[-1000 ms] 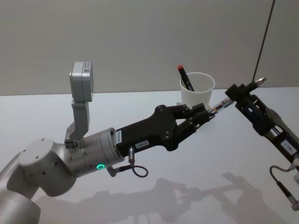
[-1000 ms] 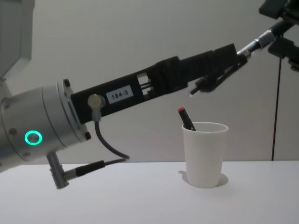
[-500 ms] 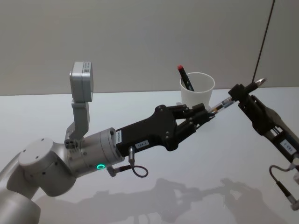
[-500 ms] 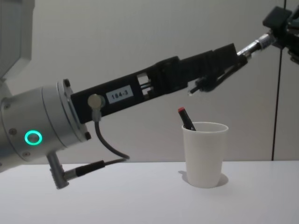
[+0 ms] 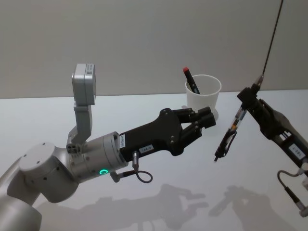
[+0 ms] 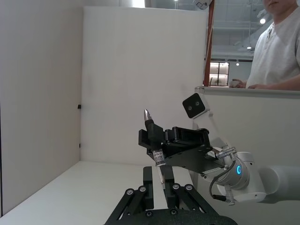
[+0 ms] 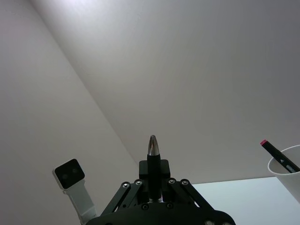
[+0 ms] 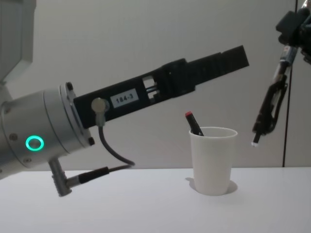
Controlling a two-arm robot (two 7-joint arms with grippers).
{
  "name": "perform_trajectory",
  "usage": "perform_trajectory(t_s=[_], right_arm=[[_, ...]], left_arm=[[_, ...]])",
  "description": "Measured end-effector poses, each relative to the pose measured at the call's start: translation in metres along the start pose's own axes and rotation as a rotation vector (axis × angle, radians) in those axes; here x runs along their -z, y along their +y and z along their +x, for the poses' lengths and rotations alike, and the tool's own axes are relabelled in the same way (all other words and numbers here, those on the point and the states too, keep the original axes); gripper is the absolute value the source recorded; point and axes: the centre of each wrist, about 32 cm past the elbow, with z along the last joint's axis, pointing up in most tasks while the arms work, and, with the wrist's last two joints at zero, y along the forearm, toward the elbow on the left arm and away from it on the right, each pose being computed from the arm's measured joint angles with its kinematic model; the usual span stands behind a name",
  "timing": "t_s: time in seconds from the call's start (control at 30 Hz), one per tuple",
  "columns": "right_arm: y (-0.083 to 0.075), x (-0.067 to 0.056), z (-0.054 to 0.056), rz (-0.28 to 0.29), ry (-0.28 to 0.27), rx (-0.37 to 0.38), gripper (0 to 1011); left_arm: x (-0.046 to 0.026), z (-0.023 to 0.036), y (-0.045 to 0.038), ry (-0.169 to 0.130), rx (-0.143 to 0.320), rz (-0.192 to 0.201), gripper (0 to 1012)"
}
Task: Place the pen into the pen holder.
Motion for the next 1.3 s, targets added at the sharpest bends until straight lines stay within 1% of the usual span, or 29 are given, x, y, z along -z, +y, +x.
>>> perform_trajectory(t_s=[0.3, 0.37, 0.4, 0.5, 0.57, 0.63, 0.67, 0.73, 0.77, 0.8, 0.87, 0.9, 0.97, 1.0, 1.07, 1.13, 1.2, 1.23, 1.27, 1.3], right_arm=[[0.0, 0.0, 0.0, 0.0, 0.0, 0.0, 125], [0.0, 0.0, 0.0, 0.0, 0.0, 0.0, 125], [0.0, 0.0, 0.0, 0.0, 0.0, 0.0, 125], [0.0, 0.0, 0.0, 0.0, 0.0, 0.0, 125], [0.0, 0.0, 0.0, 0.0, 0.0, 0.0, 125], [0.0, 0.0, 0.0, 0.0, 0.0, 0.0, 125], [0.0, 0.0, 0.0, 0.0, 0.0, 0.0, 125], [0.0, 0.0, 0.0, 0.0, 0.0, 0.0, 125], [0.0, 0.0, 0.0, 0.0, 0.0, 0.0, 125], [0.0, 0.0, 0.0, 0.0, 0.0, 0.0, 125], [0.0, 0.0, 0.0001, 0.0, 0.0, 0.0, 125], [0.0, 0.0, 0.0, 0.0, 0.0, 0.0, 125], [0.0, 0.0, 0.0, 0.0, 0.0, 0.0, 125], [0.0, 0.0, 0.0001, 0.0, 0.0, 0.0, 125], [-0.0001, 0.0, 0.0002, -0.001, 0.0, 0.0, 125], [-0.0002, -0.0005, 0.0007, -0.001, -0.003, 0.002, 125], [-0.0002, -0.0012, 0.0013, 0.0, -0.006, 0.005, 125], [-0.0002, -0.0015, 0.0017, 0.0, -0.009, 0.008, 125], [-0.0002, -0.0023, 0.0026, 0.0, -0.014, 0.015, 125], [-0.0002, -0.0028, 0.0032, 0.001, -0.018, 0.018, 125]], left_arm=[[0.0, 0.0, 0.0, 0.0, 0.0, 0.0, 146], [0.0, 0.0, 0.0, 0.0, 0.0, 0.0, 185], [0.0, 0.0, 0.0, 0.0, 0.0, 0.0, 238], [0.0, 0.0, 0.0, 0.0, 0.0, 0.0, 295], [0.0, 0.0, 0.0, 0.0, 0.0, 0.0, 371], [0.0, 0.0, 0.0, 0.0, 0.0, 0.0, 412], [0.0, 0.0, 0.0, 0.0, 0.0, 0.0, 467], [0.0, 0.0, 0.0, 0.0, 0.0, 0.0, 524], [0.0, 0.0, 0.0, 0.0, 0.0, 0.0, 570], [0.0, 0.0, 0.0, 0.0, 0.0, 0.0, 580], [0.0, 0.0, 0.0, 0.0, 0.0, 0.0, 650], [0.0, 0.0, 0.0, 0.0, 0.0, 0.0, 667], [0.0, 0.0, 0.0, 0.0, 0.0, 0.0, 752], [0.0, 0.0, 0.0, 0.0, 0.0, 0.0, 768], [0.0, 0.0, 0.0, 0.0, 0.0, 0.0, 842], [0.0, 0.0, 0.0, 0.0, 0.0, 0.0, 876], [0.0, 0.0, 0.0, 0.0, 0.0, 0.0, 941], [0.0, 0.0, 0.0, 0.0, 0.0, 0.0, 957], [0.0, 0.0, 0.0, 0.0, 0.0, 0.0, 999], [0.0, 0.0, 0.0, 0.0, 0.0, 0.0, 1001]])
